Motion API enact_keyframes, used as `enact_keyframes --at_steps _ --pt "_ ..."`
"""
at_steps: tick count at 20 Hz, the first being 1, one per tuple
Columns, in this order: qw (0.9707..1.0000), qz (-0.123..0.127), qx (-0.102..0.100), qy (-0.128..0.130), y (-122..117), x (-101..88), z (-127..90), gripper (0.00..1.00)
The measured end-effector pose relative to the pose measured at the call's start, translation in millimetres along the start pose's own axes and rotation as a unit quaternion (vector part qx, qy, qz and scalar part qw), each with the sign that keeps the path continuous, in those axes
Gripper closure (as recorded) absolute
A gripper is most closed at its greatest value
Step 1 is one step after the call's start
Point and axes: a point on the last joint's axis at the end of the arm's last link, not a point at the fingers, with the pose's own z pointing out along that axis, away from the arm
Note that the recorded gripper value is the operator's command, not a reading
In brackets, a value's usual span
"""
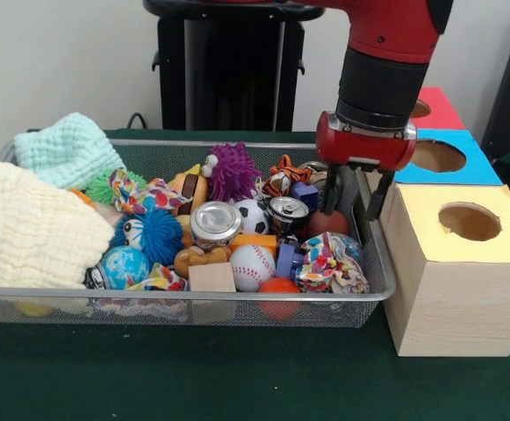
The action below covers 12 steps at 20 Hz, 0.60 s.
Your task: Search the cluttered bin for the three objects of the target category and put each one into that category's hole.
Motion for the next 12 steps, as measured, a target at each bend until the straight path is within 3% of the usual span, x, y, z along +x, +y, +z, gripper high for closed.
enact_keyframes --at_steps 12 --pt "1.0000 0.002 0.002 0.002 -6.5 7.7 18.1 0.00"
